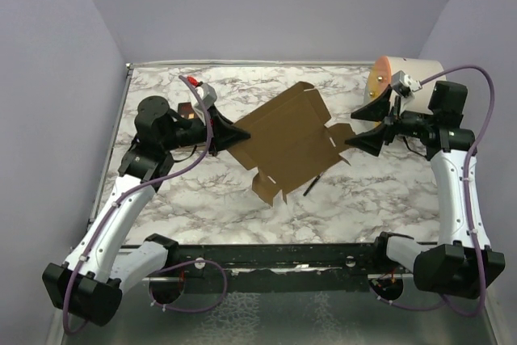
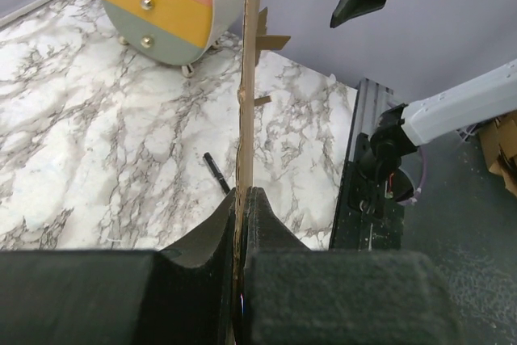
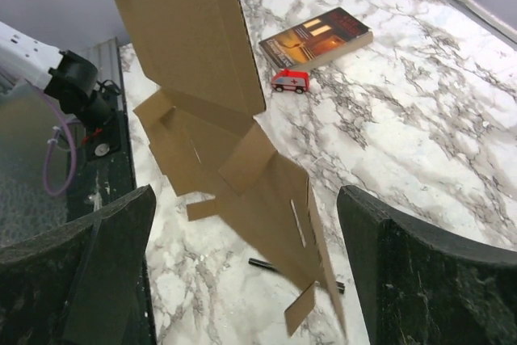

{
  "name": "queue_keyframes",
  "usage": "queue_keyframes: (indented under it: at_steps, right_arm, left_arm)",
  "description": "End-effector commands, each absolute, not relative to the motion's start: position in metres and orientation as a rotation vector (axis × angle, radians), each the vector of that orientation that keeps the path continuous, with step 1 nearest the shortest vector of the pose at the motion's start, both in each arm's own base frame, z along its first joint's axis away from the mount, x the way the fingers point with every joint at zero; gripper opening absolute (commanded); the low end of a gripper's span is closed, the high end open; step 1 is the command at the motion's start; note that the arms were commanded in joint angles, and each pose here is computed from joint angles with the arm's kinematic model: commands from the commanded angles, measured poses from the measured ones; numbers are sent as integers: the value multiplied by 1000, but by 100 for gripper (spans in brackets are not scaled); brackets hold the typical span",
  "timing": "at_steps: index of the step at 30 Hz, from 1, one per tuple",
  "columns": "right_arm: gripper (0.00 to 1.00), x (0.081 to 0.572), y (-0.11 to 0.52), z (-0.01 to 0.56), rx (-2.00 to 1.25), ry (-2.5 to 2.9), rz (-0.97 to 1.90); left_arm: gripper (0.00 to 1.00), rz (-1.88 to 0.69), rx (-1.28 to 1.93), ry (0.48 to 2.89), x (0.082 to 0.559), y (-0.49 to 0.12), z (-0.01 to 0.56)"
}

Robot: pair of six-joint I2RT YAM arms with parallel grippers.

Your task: Fold the paper box

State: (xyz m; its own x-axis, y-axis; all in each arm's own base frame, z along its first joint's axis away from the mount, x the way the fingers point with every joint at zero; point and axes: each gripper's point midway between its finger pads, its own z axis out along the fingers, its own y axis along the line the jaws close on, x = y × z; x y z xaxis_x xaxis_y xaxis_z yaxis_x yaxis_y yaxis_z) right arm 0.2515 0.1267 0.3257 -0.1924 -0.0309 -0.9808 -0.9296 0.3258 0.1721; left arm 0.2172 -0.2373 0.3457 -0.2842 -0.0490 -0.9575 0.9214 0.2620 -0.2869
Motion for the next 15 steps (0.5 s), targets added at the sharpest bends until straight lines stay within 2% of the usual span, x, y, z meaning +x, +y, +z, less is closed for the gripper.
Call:
queue_keyframes:
  at_steps: [1, 9, 15]
  right_arm:
    - [95, 265, 119, 315, -946, 1533, 974]
    - [94, 293, 108, 264, -1085, 1455, 777]
    - [92, 313, 103, 251, -1140, 1424, 724]
  left_arm:
    - [0, -1138, 768, 1564, 222, -227, 351]
    - [0, -1135, 779, 1569, 220, -227, 354]
    - [0, -1121, 777, 1563, 219, -225, 360]
